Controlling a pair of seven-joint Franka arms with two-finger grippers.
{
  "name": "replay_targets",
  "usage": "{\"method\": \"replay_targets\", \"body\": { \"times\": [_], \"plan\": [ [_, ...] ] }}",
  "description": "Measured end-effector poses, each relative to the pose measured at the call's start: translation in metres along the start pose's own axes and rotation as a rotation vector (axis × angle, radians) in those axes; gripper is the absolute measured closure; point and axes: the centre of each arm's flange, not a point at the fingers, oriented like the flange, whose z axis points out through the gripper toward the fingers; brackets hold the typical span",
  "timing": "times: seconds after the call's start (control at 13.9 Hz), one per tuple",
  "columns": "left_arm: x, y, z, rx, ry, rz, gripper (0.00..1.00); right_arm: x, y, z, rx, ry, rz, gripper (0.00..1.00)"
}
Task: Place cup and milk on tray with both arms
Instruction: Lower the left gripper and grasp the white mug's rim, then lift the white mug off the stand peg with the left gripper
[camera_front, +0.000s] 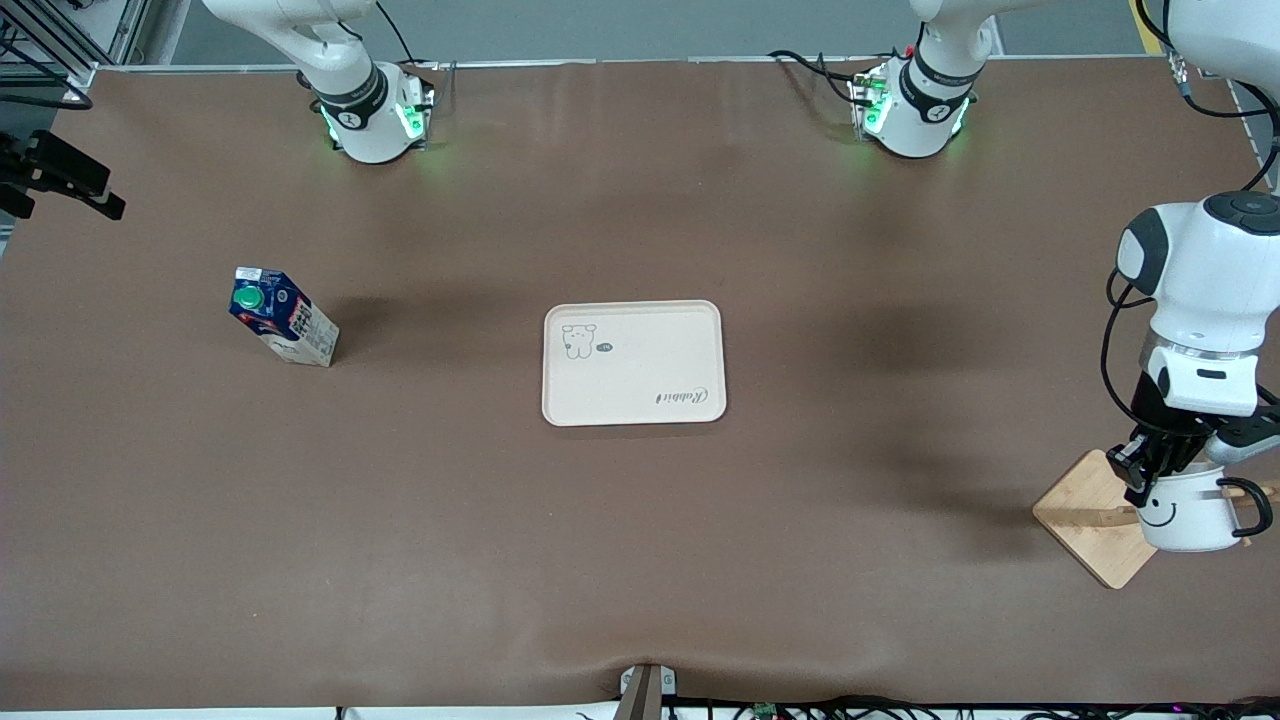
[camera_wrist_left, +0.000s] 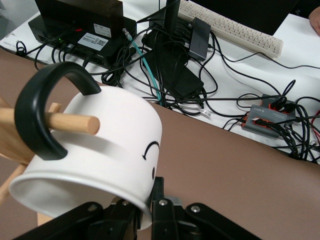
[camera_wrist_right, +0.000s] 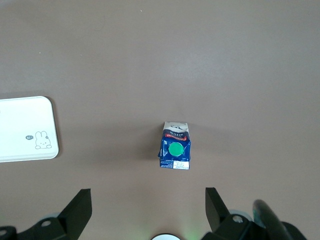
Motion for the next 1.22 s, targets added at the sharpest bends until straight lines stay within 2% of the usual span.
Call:
{"method": "replay_targets", "body": {
  "times": [0.29,0.72,1.0,1.22],
  "plan": [
    [0.006,0.007,-0.016,0.036,-0.033,0.019,0.9,0.0,0.0,0.0,0.0,0.0,0.0,0.0],
    [0.003,0.051,-0.049,0.057,-0.103,0.062,0.9,0.0,0.0,0.0,0.0,0.0,0.0,0.0],
    [-0.006,0.119,-0.078,0.111,-0.232,0.052,0.9,0.001,0.0,0.002,0.0,-0.003,0.001,0.0],
    [-0.024,0.175,-0.103,0.128,-0.32,0.102,0.9,0.003,0.0,0.004,-0.001,-0.008,0.001,0.0]
  ]
}}
